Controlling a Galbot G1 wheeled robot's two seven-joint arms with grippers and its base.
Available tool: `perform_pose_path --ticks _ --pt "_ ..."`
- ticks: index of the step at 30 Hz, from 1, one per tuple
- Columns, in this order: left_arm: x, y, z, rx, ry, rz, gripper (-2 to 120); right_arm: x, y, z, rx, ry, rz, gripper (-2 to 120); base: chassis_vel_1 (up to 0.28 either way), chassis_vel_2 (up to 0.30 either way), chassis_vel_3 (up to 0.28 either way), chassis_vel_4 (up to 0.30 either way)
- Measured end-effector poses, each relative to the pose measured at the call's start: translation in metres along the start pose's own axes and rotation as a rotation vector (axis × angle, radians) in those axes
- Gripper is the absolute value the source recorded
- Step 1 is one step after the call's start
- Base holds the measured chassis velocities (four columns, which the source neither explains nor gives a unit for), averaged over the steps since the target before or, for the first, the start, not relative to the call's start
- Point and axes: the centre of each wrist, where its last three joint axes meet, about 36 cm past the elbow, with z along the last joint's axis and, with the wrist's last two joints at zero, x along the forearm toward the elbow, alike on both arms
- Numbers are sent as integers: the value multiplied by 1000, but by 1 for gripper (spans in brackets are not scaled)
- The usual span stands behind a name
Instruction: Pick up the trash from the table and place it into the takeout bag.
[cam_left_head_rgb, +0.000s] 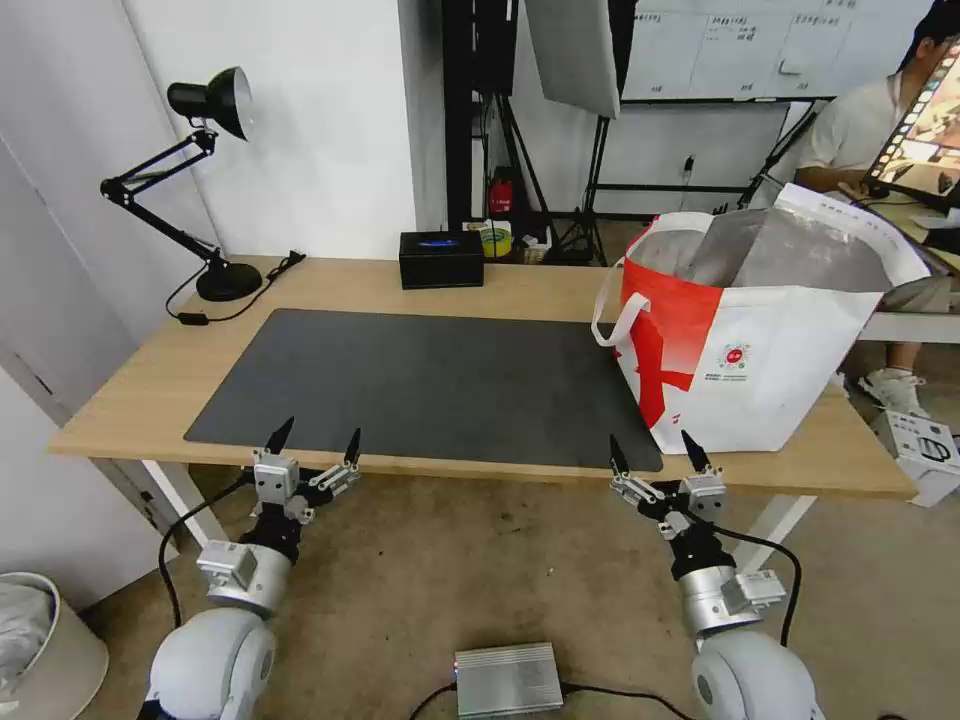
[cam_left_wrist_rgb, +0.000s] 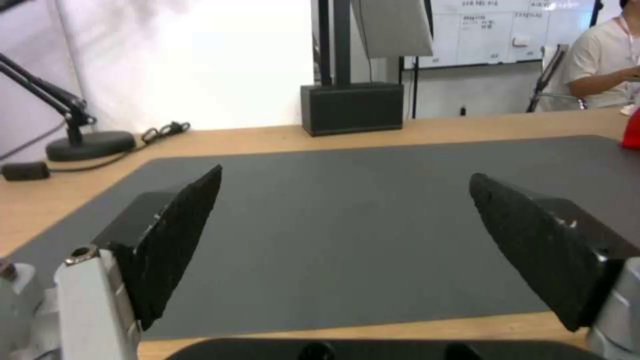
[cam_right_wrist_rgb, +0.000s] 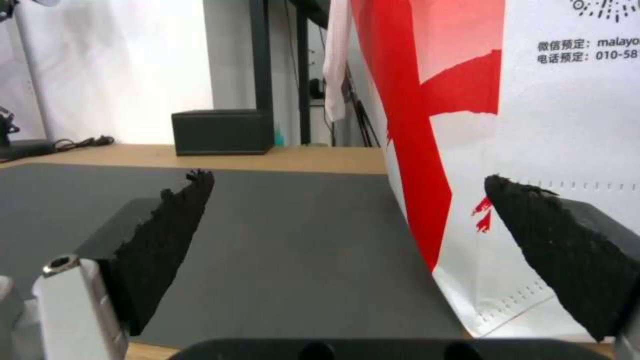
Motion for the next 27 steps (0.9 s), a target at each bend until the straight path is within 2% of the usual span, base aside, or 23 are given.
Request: perform_pose_path --ticks 13,27 --pt "3 -4 6 -8 -23 -36 100 0 0 0 0 0 0 100 0 0 0 0" --pt "6 -5 11 -14 -27 -8 100 0 0 0 0 0 0 100 0 0 0 0"
